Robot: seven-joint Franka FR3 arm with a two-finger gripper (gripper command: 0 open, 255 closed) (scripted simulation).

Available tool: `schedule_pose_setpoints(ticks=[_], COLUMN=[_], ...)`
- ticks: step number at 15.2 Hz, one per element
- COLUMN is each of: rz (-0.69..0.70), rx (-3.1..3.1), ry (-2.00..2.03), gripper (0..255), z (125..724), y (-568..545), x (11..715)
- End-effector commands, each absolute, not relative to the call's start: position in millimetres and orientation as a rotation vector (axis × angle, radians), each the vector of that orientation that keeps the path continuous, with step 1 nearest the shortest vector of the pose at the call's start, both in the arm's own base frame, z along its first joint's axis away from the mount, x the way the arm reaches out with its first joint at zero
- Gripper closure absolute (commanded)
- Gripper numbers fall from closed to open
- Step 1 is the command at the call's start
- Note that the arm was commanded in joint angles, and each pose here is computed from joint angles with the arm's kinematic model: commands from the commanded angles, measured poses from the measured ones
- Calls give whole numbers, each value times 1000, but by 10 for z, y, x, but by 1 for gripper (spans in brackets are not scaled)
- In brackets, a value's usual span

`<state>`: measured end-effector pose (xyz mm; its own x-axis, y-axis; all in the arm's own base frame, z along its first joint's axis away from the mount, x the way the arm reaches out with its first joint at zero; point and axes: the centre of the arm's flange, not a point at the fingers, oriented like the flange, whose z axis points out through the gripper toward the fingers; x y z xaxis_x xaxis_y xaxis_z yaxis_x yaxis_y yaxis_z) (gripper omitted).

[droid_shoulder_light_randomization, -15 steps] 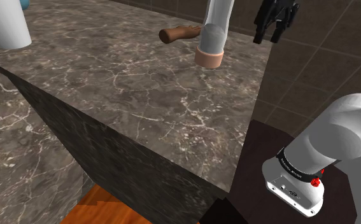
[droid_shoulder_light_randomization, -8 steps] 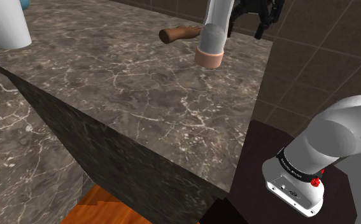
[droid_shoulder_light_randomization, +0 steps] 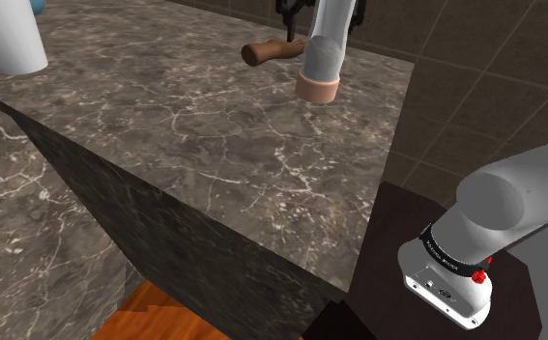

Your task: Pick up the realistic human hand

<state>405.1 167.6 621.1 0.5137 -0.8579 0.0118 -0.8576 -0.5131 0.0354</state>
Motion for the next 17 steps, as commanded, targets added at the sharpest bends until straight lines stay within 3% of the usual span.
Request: schedule_pose_setpoints(ticks=[1, 6, 16, 17], rz=[7, 50, 50, 50], rx=[2567, 2217, 2217, 2217], ry=[-1713, -2068, -2068, -2068], gripper=[0, 0, 0, 255], z=[6212, 6220, 5820, 5819], y=[1810, 1962, 1962, 1963], x=[4318, 4998, 4998, 4996])
